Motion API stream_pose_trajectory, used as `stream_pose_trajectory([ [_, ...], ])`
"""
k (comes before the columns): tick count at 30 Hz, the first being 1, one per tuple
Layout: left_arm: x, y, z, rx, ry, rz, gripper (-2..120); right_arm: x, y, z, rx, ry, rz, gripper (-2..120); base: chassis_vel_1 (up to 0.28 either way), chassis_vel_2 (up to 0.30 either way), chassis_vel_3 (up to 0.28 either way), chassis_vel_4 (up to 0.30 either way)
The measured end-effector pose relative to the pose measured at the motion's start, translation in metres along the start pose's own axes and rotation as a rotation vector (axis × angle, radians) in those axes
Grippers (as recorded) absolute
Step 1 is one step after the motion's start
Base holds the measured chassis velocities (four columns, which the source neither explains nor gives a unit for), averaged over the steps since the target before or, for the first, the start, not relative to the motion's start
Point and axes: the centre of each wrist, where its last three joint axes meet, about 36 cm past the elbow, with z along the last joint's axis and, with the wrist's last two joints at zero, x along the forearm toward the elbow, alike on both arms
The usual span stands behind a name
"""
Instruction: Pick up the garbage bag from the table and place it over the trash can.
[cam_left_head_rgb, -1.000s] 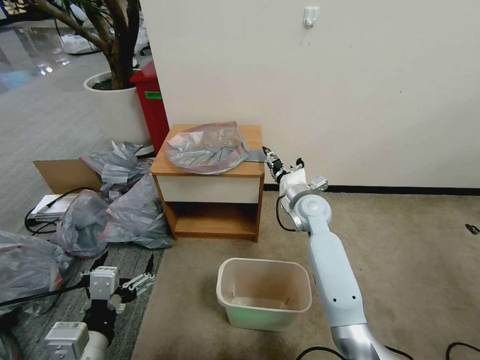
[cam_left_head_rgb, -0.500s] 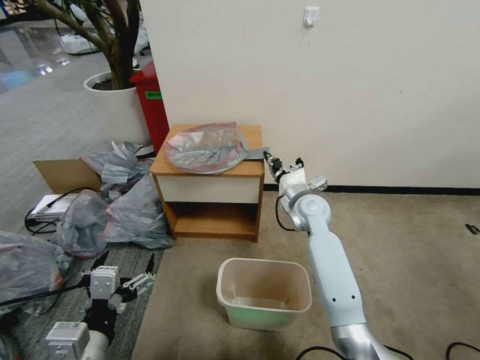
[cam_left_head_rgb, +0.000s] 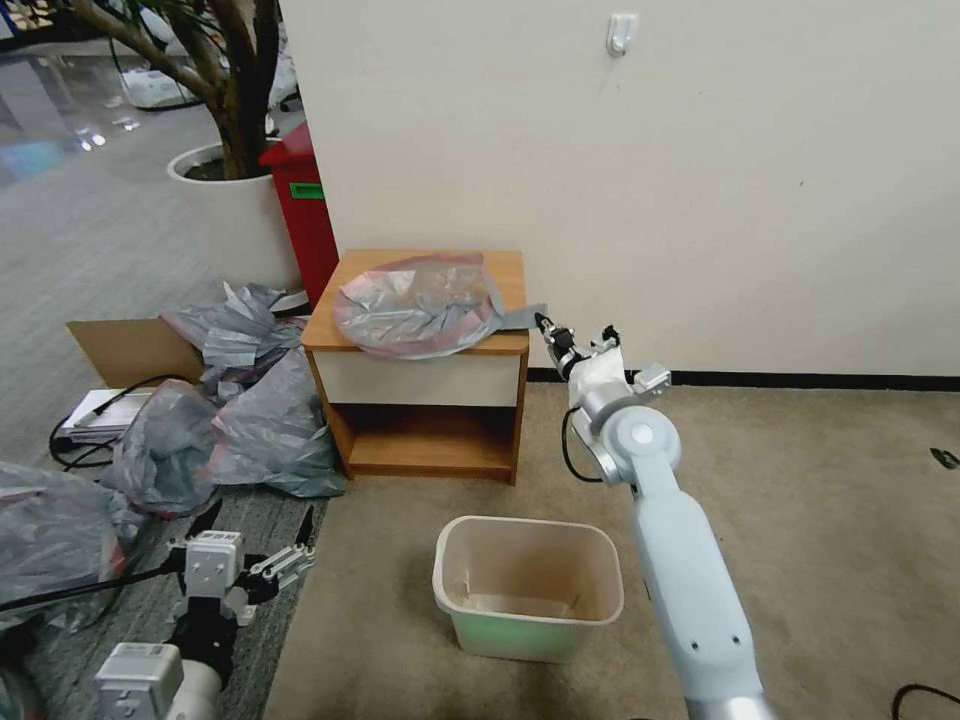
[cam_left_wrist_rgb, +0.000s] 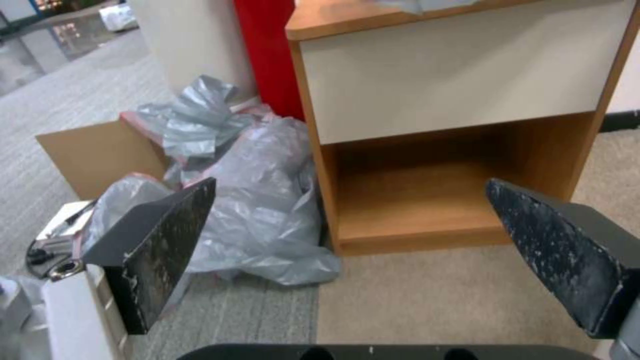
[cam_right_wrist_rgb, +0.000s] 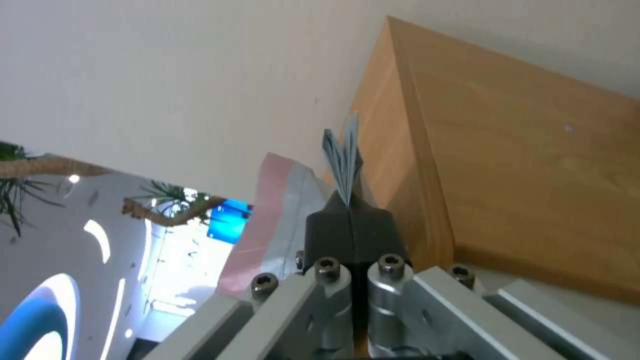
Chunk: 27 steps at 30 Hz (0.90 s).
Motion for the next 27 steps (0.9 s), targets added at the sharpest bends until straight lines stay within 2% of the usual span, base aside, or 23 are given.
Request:
stream_pose_trajectory([
  [6, 0.0, -0.004, 0.001, -0.005, -0.015, 0.011, 100, 0.061, 0.001, 0.018, 0.026, 0.042, 0.058, 0, 0.0, 0.0, 0.0, 0.0],
  [11, 0.001, -0.007, 0.001, -0.002, -0.017, 0.016, 100, 0.093, 0.004, 0.025, 0.035, 0.059, 0.07, 0, 0.0, 0.0, 0.0, 0.0],
  [13, 0.001, -0.011, 0.002, 0.002, -0.017, 0.024, 100, 0.125, 0.009, 0.03, 0.05, 0.084, 0.077, 0, 0.0, 0.0, 0.0, 0.0],
  [22, 0.003, -0.016, 0.003, 0.002, -0.02, 0.028, 100, 0.177, 0.012, 0.045, 0.071, 0.16, 0.124, 0, 0.0, 0.0, 0.0, 0.0],
  [27, 0.003, -0.017, 0.003, 0.002, -0.025, 0.024, 100, 0.203, 0.006, 0.056, 0.106, 0.213, 0.188, 0, 0.0, 0.0, 0.0, 0.0],
])
